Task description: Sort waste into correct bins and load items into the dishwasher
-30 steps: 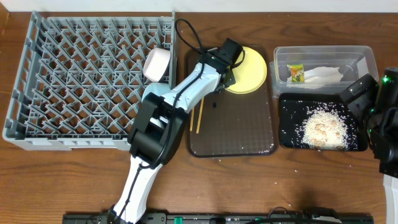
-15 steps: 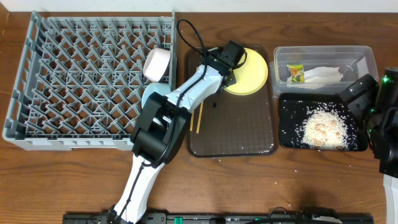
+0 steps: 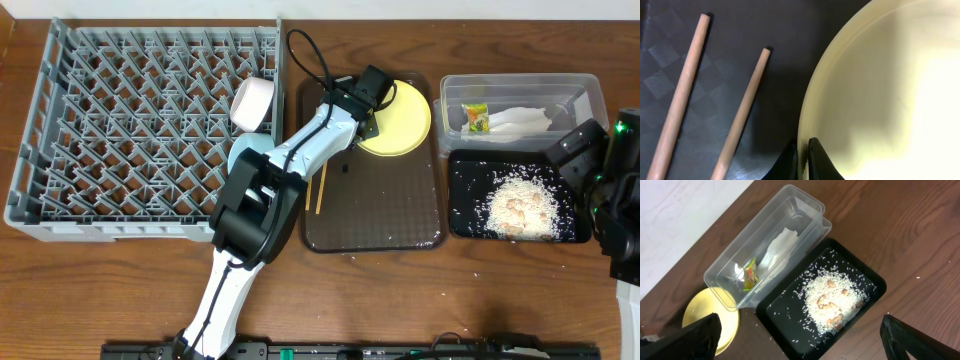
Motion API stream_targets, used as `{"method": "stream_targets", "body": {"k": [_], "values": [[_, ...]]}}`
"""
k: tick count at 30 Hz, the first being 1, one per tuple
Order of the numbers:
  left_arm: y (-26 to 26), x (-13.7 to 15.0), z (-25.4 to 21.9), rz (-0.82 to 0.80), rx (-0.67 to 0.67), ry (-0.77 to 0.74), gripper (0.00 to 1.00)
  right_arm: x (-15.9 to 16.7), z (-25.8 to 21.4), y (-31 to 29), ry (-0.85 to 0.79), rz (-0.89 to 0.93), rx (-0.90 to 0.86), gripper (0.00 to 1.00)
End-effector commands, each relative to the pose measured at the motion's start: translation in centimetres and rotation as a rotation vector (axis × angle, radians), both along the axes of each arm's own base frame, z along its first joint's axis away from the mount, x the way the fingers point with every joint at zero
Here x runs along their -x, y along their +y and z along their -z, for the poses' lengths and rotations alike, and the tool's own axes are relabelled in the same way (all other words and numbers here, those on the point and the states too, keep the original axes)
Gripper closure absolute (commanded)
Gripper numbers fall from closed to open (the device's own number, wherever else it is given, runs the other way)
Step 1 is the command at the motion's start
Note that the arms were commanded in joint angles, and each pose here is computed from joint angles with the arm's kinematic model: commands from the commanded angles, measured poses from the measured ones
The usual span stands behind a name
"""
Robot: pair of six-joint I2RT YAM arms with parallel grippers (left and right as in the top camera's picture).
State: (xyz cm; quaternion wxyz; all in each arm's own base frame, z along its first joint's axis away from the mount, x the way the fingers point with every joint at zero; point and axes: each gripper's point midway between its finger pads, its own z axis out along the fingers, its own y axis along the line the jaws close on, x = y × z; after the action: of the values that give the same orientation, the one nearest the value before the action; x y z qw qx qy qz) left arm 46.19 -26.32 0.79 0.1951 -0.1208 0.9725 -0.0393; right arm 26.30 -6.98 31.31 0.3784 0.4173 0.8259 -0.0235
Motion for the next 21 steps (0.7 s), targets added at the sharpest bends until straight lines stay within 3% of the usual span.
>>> {"method": "stream_targets", "body": {"k": [1, 13, 21], "values": [[1.0, 1.4, 1.4, 0.059, -0.066, 0.057, 0.92, 0.0, 0.2, -0.3, 0.014, 0.005, 0.016, 0.01], [1.5, 2.1, -3.8, 0.137, -0.082, 0.028, 0.92, 0.0, 0.2, -0.3, 0.014, 0.005, 0.016, 0.01], [1.5, 2.2, -4.1, 0.158, -0.089, 0.025, 0.93, 0.0, 0.2, -0.3, 0.014, 0.005, 0.016, 0.01]]}}
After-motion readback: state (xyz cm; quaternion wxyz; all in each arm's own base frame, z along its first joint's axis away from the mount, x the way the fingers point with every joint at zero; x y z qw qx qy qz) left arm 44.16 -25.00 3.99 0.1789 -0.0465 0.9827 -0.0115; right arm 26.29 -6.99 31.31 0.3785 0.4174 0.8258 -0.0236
